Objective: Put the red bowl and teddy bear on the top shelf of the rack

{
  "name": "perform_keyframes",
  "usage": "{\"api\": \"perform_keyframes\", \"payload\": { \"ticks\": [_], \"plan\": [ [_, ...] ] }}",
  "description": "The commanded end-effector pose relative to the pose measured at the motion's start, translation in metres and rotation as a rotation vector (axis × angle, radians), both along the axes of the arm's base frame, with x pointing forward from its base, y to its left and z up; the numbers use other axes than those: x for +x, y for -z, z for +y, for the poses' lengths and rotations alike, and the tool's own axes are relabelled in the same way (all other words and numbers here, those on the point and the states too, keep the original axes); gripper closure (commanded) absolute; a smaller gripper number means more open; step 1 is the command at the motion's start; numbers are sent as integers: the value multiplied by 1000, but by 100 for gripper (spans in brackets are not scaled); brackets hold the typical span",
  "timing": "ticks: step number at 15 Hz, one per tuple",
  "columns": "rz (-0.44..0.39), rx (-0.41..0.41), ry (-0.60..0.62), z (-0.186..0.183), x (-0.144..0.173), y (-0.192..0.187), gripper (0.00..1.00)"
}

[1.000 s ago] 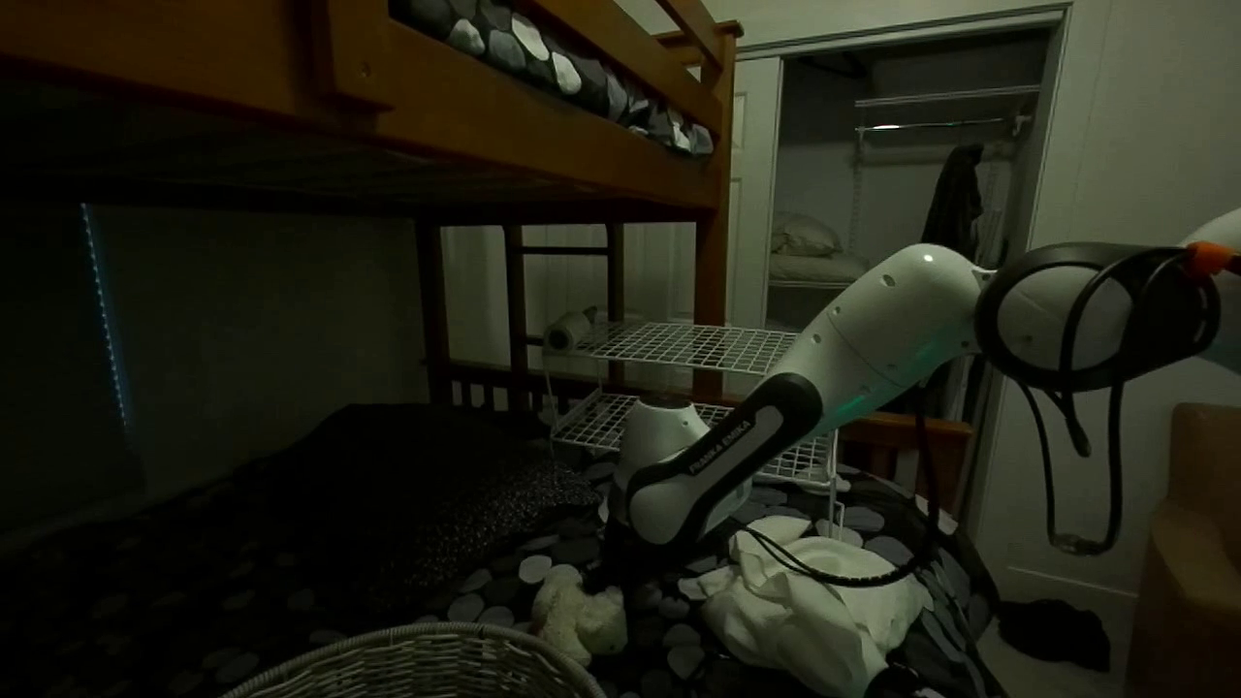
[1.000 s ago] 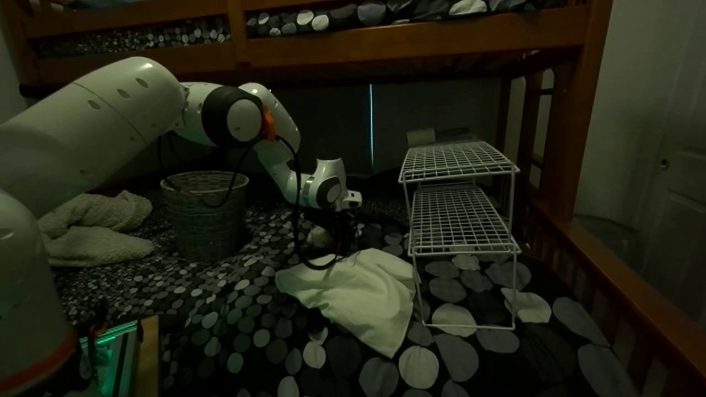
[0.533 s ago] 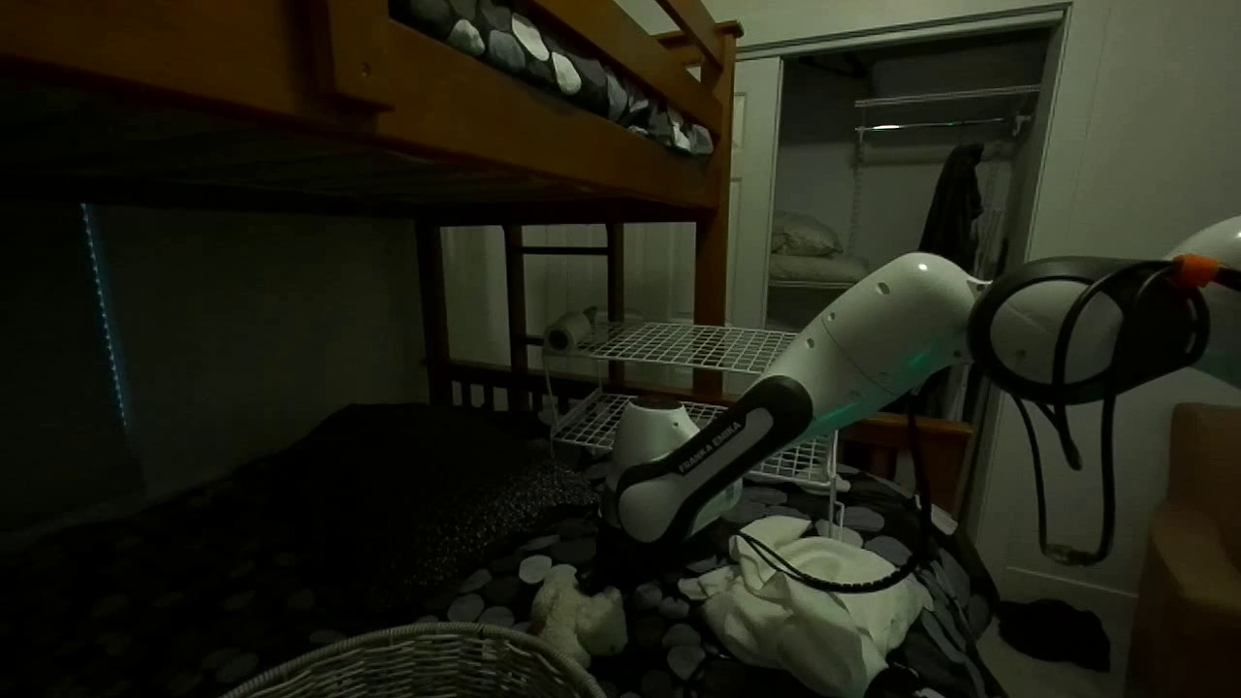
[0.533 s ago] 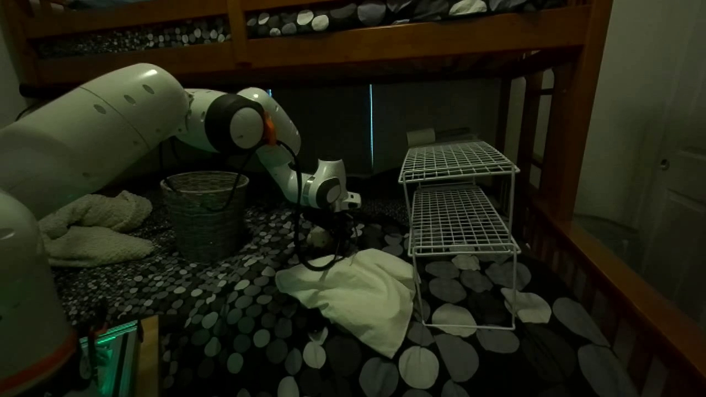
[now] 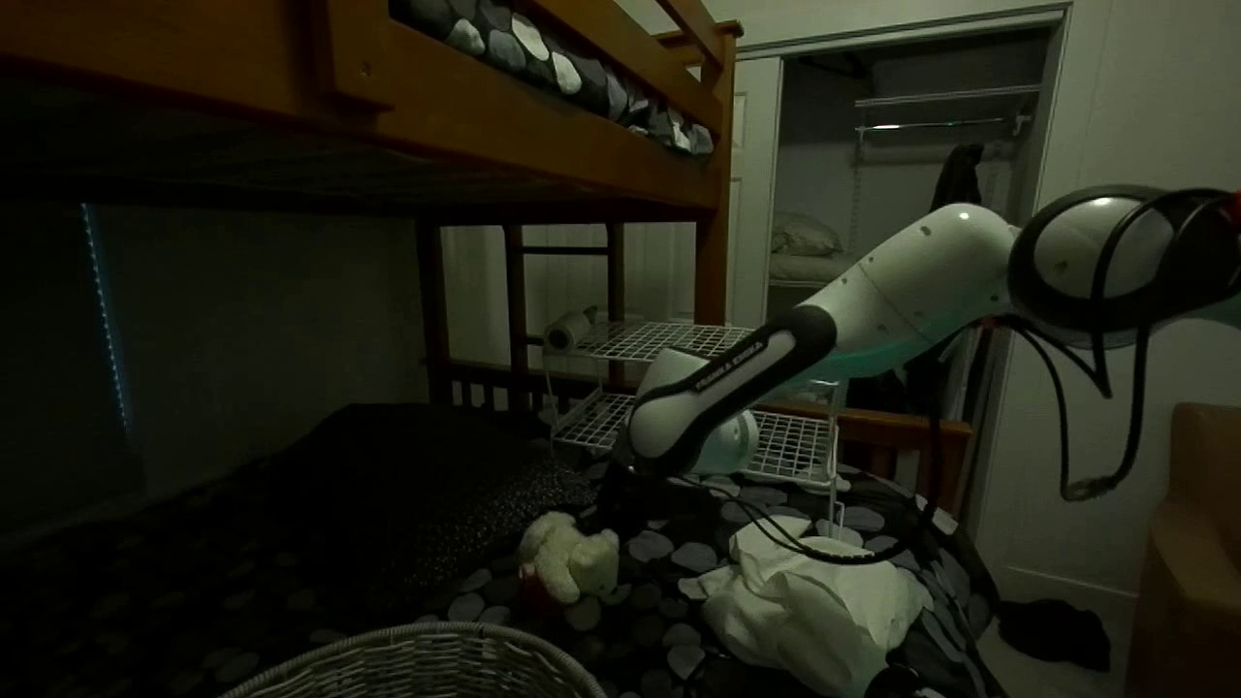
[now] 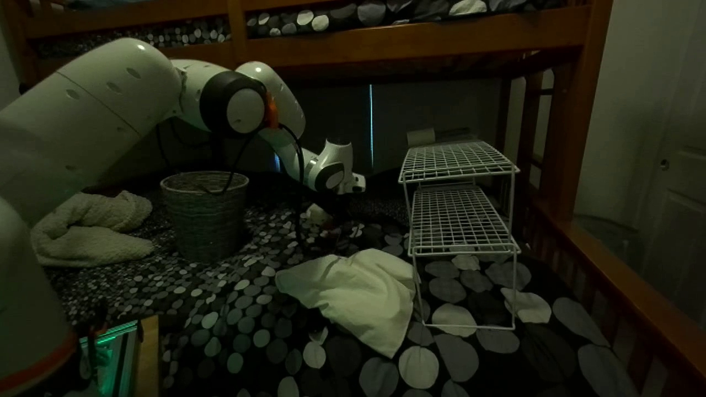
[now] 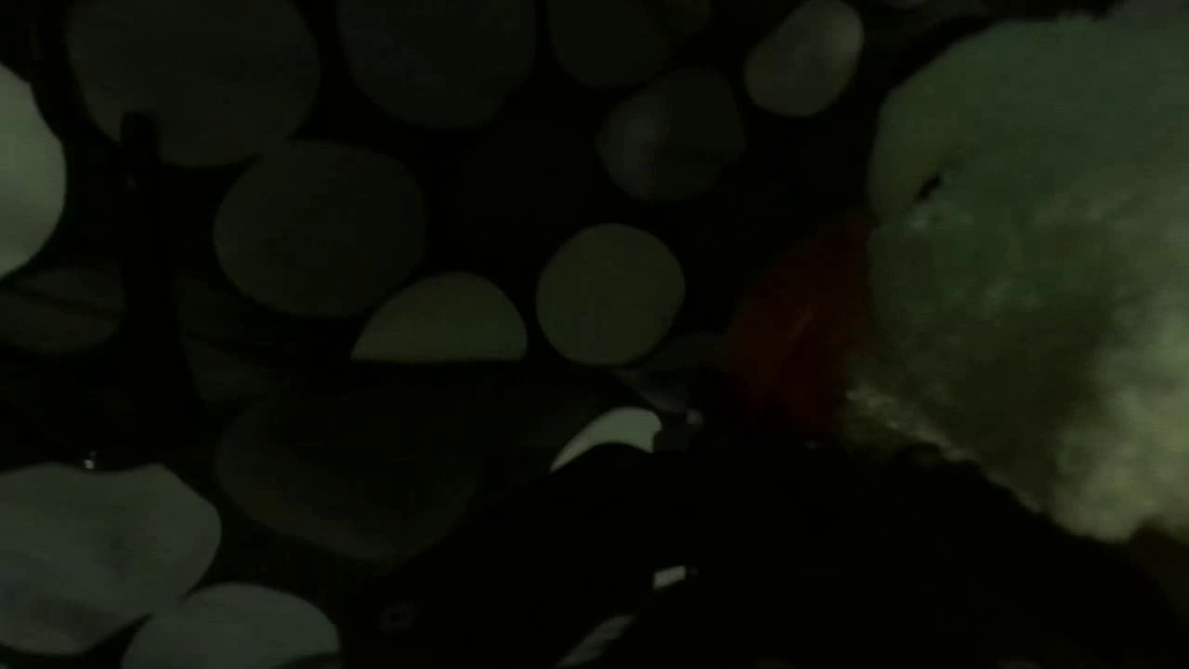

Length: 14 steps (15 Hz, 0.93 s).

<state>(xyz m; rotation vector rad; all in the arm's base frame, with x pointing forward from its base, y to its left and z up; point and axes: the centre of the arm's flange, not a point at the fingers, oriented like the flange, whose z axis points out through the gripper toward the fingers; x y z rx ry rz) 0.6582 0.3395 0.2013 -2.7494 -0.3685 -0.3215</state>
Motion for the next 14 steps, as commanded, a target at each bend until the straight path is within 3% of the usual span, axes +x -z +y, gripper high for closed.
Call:
{"api": "perform_keyframes", "payload": {
  "ticks": [1, 6, 8, 14],
  "plan": [
    [-3, 111, -53, -54, -44, -59, 99],
    [-90, 181, -35, -92, -73, -134, 99],
    [-138, 136, 105, -116, -75, -166, 99],
    [-233, 227, 429, -212, -78, -278, 99]
  ]
}}
